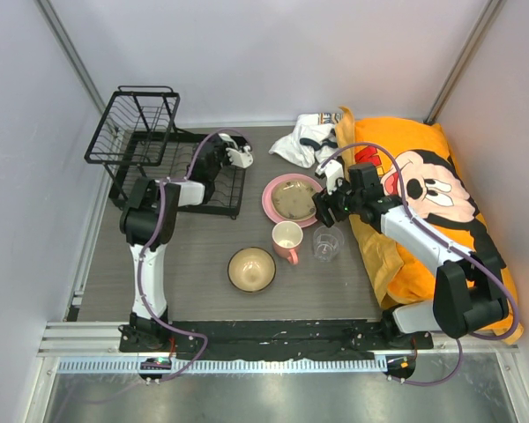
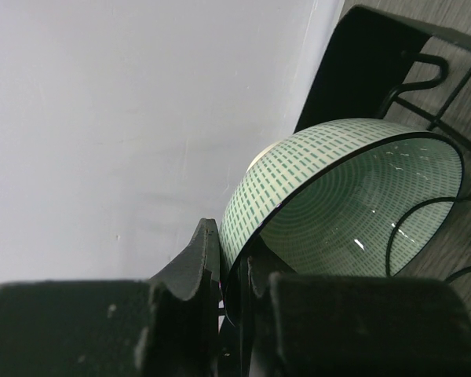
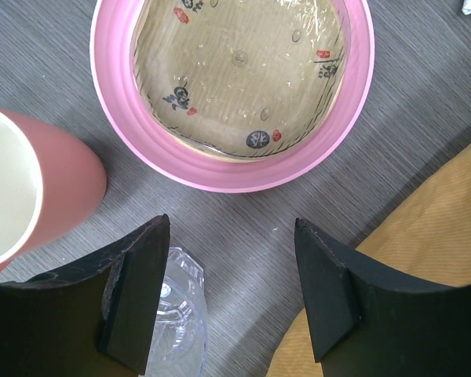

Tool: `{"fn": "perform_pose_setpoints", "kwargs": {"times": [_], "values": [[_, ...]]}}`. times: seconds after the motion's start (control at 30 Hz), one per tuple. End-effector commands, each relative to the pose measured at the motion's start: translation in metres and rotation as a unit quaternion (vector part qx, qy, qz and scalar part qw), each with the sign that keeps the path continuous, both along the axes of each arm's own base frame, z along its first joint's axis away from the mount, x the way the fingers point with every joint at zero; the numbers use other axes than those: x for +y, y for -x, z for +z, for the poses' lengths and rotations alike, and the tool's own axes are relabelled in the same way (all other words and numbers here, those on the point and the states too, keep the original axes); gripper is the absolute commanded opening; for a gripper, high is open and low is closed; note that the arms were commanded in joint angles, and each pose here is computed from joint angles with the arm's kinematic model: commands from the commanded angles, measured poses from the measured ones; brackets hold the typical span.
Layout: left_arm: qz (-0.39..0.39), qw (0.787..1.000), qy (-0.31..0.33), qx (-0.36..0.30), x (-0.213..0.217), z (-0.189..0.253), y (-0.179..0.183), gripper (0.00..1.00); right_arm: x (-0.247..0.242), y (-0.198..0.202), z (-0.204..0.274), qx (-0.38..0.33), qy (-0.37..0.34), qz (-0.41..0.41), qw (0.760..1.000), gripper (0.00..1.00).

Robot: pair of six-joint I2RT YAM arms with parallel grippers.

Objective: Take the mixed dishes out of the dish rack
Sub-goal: Pick up the bowl from the dish rack.

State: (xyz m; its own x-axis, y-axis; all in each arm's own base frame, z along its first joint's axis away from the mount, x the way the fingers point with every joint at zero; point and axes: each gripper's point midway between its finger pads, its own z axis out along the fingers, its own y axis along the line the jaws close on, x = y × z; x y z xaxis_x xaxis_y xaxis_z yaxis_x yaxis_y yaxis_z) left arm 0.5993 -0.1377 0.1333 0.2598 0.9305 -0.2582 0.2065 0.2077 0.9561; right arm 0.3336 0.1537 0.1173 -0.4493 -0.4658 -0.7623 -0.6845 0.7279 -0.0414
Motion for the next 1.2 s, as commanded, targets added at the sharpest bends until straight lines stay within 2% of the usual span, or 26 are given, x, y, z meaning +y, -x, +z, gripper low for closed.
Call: {"fn": "perform_pose_setpoints", "kwargs": {"times": [0.0,0.6,0.9,1.17], "values": [[-0.026,0.989,0.043,-0.142,-0.007,0.12,0.008,0.0,-0.001,-0.01,0.009,-0.02,0.003,-0.003,1.0,0.69],[-0.04,0.983,0.047,-0.175,-0.008,0.148,0.01,0.0,-0.005,-0.011,0.013,-0.024,-0.001,-0.008,1.0,0.69],[-0.072,0.987,0.032,-0.137,-0.015,0.137,0.02,0.0,-0.005,-0.011,0.012,-0.023,0.0,-0.009,1.0,0.69],[-0.068,0.985,0.003,-0.156,-0.016,0.132,0.013,0.0,-0.006,-0.011,0.013,-0.024,-0.001,-0.009,1.0,0.69]]}}
